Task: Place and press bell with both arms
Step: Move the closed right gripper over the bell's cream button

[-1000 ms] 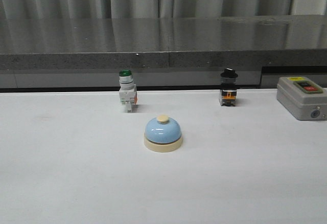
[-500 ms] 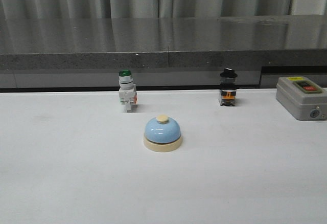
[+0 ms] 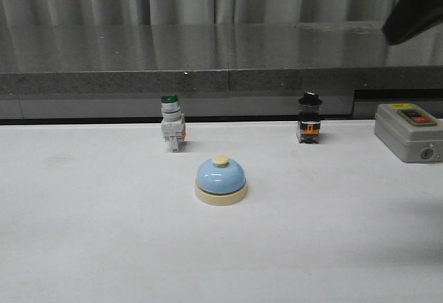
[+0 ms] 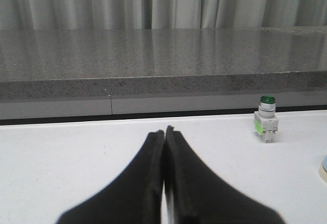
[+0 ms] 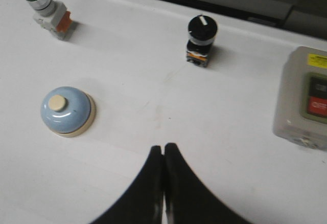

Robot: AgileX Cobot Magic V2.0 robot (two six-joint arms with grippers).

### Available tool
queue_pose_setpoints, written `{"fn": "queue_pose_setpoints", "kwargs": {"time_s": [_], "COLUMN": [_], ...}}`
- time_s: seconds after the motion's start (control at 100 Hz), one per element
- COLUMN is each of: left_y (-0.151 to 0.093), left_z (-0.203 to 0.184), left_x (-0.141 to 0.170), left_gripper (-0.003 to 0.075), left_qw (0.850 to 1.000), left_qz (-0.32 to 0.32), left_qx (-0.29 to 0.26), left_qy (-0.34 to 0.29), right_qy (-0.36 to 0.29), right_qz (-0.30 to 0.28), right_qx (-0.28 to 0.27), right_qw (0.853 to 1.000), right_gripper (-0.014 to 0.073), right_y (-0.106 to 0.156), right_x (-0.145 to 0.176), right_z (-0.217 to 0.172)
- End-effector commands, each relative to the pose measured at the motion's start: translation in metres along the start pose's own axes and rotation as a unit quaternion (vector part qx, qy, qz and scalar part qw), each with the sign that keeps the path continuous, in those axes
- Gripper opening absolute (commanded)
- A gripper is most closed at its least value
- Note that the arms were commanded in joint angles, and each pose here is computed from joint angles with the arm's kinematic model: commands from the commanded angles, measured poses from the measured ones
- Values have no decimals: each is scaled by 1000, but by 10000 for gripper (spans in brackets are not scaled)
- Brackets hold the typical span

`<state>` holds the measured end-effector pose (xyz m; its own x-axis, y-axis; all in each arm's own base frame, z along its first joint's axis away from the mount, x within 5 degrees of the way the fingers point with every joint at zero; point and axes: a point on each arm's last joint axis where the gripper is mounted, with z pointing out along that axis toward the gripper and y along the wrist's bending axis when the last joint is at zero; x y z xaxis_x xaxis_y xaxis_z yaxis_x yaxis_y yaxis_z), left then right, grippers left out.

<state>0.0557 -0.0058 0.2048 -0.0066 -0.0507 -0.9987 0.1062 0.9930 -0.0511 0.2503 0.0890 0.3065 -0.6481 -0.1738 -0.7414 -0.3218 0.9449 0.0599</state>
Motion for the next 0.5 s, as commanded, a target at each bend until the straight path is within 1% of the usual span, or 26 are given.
{"fn": "queue_pose_setpoints", "kwargs": {"time_s": [0.0,0.12,0.26,0.49], "left_y": [0,0,0,0], "left_z": [-1,-1,-1,-1], "left_x": [6,6,6,6], "left_gripper": [-20,-20,-20,-20], "left_qw": [999,999,999,999], "left_qz": [0,0,0,0], "left_qx": [2,2,2,2], "left_qy": [-32,-32,-32,-32], "right_qy": [-24,-6,30,85], "right_qz": [0,-15,-33,-59], "right_qx": [-18,-36,-55,-77], "right_qw": [1000,999,997,992], "right_gripper": [-60,-60,-60,-60], "right_y": [10,26,46,74], "right_x": [-27,-44,-58,-71], "right_z": [8,27,47,82]}}
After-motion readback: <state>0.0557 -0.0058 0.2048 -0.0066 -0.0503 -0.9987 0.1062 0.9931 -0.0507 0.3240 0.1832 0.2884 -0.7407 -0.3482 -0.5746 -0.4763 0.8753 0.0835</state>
